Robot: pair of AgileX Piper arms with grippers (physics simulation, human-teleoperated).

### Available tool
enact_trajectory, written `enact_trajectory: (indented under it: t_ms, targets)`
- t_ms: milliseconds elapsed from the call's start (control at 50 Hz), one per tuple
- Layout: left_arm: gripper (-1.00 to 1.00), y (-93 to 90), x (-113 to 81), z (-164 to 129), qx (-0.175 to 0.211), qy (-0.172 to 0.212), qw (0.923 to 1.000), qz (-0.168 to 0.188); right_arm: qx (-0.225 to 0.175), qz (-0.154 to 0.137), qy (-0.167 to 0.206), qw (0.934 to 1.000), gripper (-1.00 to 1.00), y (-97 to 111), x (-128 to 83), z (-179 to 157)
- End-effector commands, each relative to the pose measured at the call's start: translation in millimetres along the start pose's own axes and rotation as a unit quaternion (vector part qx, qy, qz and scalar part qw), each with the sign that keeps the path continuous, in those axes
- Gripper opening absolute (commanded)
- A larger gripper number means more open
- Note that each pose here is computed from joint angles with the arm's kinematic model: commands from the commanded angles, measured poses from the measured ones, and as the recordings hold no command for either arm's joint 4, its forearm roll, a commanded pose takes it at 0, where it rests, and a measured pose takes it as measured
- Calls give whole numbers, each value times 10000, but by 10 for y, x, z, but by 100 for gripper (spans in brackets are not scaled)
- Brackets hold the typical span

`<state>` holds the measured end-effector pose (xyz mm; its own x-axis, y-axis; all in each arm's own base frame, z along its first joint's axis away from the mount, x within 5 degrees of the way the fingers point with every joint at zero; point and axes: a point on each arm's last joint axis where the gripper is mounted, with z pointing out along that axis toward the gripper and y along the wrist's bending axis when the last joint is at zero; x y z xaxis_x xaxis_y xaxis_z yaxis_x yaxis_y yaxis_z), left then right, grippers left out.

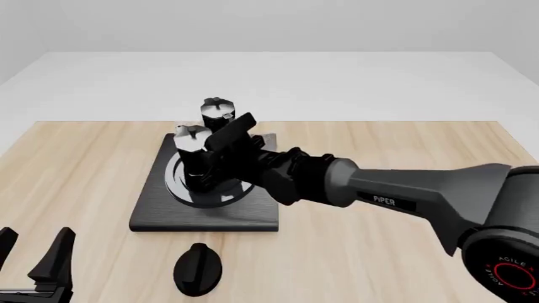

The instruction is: Put both moka pots on the stove.

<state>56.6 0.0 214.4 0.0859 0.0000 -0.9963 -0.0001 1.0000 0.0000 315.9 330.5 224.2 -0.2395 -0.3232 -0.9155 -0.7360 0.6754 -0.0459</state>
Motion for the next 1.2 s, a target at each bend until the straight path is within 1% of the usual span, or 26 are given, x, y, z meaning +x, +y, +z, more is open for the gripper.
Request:
enact_trajectory:
  t_ms: [20,340,640,660,680,700,740,780,800,900,940,980,1060,1080,1160,1180,1200]
  targets:
    - [100,0,0,0,0,0,10000,0,22,98,-218,9997,-100,-18,-132,3]
    - [100,0,0,0,0,0,10000,0,27,156,-153,9998,-100,-24,-68,52]
    - [100,0,0,0,0,0,10000,0,-34,183,-77,9998,-100,37,-24,49]
    - [100,0,0,0,0,0,10000,0,-25,293,-46,9996,-100,26,-20,56]
    - [100,0,0,0,0,0,10000,0,-47,262,-41,9996,-100,49,-17,50]
    - [100,0,0,0,0,0,10000,0,6,283,-22,9996,100,-5,-7,55]
    - [100,0,0,0,0,0,10000,0,-69,330,-1,9994,100,70,1,47]
    - [100,0,0,0,0,0,10000,0,-39,347,-1,9994,100,40,8,42]
    - [100,0,0,0,0,0,10000,0,-68,350,6,9994,100,70,14,33]
    - [100,0,0,0,0,0,10000,0,-70,402,18,9992,100,73,25,32]
    - [100,0,0,0,0,0,10000,0,-92,368,20,9993,100,95,24,22]
    - [100,0,0,0,0,0,10000,0,-80,436,45,9990,100,83,32,35]
    - [100,0,0,0,0,0,10000,0,-74,427,42,9991,100,77,36,29]
    - [100,0,0,0,0,0,10000,0,-97,473,57,9988,100,101,39,19]
    - [100,0,0,0,0,0,10000,0,-80,512,66,9986,100,83,35,-5]
    - [100,0,0,0,0,0,10000,0,-85,561,68,9984,100,88,36,-18]
    - [100,0,0,0,0,0,10000,0,-92,543,63,9985,100,94,38,-33]
